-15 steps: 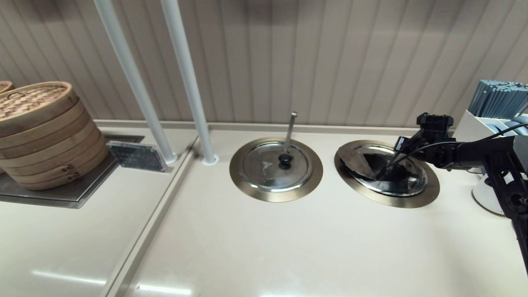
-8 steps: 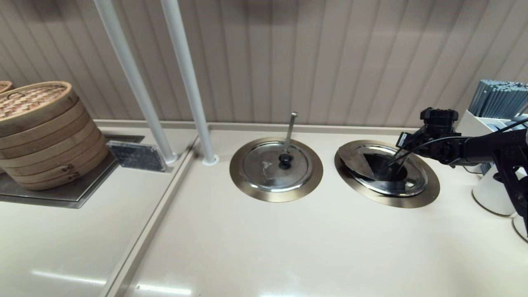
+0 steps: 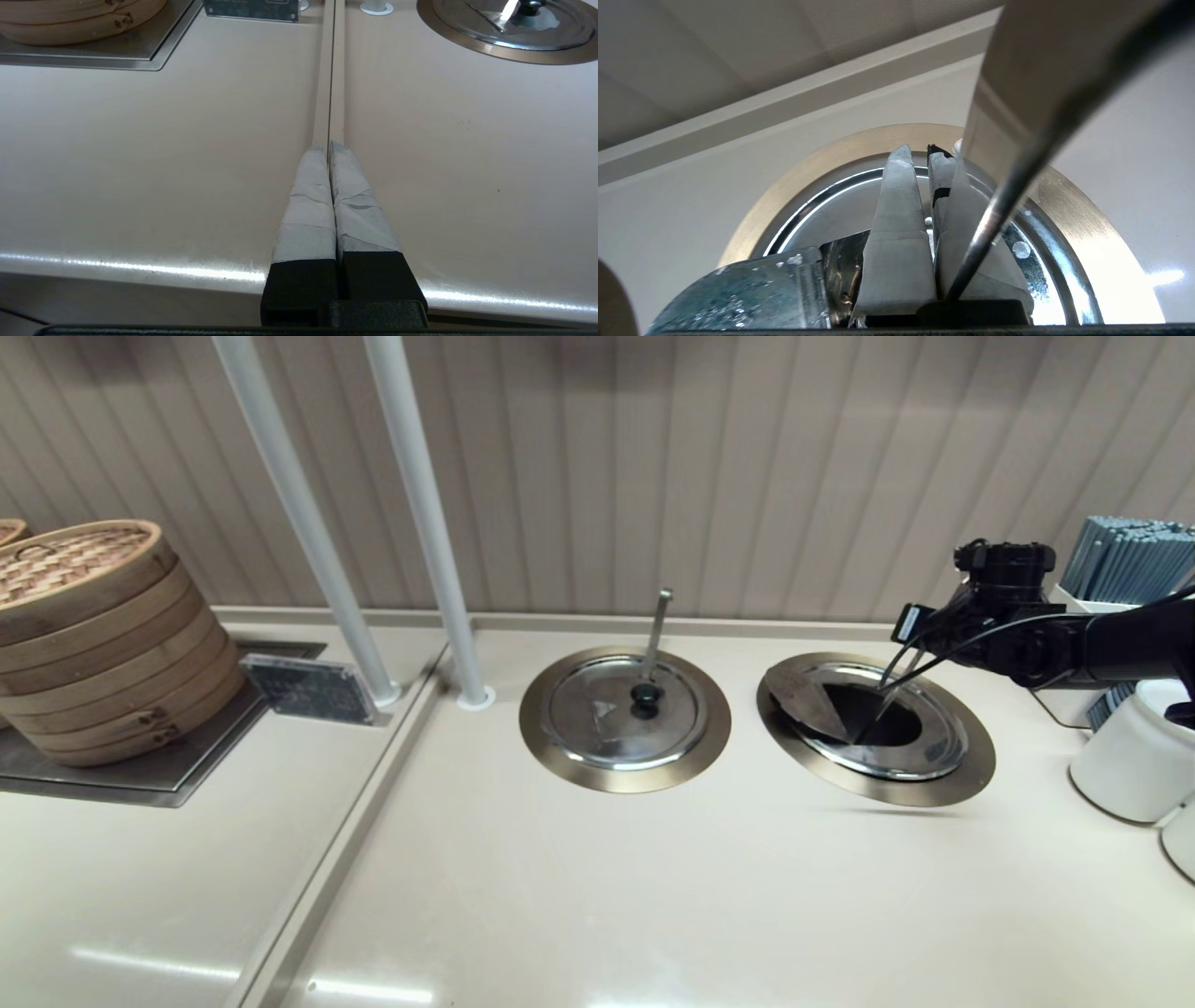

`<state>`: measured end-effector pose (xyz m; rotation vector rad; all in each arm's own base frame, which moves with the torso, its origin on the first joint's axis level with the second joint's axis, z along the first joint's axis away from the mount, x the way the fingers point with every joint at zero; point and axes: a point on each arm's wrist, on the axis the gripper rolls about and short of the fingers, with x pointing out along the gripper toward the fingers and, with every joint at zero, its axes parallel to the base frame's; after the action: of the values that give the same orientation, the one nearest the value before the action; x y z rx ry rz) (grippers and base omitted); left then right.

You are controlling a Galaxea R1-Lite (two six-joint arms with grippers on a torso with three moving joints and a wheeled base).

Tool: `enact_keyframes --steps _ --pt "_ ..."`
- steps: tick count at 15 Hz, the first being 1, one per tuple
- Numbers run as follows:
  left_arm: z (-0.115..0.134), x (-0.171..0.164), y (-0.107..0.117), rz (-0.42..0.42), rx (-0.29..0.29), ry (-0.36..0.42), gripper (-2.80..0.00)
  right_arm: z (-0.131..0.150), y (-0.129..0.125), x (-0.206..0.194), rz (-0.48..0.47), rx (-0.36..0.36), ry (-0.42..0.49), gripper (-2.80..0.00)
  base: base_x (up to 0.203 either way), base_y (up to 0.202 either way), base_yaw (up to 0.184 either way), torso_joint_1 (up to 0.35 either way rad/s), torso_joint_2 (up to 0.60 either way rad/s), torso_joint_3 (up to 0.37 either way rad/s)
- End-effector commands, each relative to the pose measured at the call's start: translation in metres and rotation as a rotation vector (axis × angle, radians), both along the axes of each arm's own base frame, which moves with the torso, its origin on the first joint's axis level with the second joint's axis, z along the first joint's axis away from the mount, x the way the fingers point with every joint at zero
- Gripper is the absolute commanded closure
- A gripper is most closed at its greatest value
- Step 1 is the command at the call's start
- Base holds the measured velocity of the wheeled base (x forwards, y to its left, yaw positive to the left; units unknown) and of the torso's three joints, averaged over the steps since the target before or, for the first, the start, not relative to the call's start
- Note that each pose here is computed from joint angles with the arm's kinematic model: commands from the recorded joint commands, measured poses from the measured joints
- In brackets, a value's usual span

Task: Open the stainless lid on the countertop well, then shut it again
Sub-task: Stir with a spoon

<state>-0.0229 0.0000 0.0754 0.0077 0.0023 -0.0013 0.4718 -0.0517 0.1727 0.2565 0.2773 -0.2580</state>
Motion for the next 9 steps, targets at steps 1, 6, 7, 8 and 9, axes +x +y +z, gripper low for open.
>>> enact_keyframes --steps 1,6,7,8,9 --pt "0.0 0.0 0.0 0.0 0.0 -0.001 0.0 0.025 0.016 -0.012 0.039 -0.005 -0.045 0.0 0.0 0.0 0.0 0.0 0.0 0.0" --pt "0.0 0.0 0.0 0.0 0.0 0.0 0.0 0.032 0.027 -0.026 0.073 -0.011 -0.035 0.0 0.0 0.0 0.0 0.0 0.0 0.0" --pt "0.0 0.0 0.0 0.0 0.0 0.001 0.0 0.031 0.027 -0.033 0.086 -0.02 -0.018 0.0 0.0 0.0 0.0 0.0 0.0 0.0" --pt "0.0 0.0 0.0 0.0 0.0 0.0 0.0 0.029 0.024 -0.04 0.1 -0.044 0.005 0.0 0.0 0.0 0.0 0.0 0.0 0.0" --pt "0.0 0.0 0.0 0.0 0.0 0.0 0.0 0.027 0.016 -0.043 0.102 -0.089 0.023 0.0 0.0 0.0 0.0 0.0 0.0 0.0"
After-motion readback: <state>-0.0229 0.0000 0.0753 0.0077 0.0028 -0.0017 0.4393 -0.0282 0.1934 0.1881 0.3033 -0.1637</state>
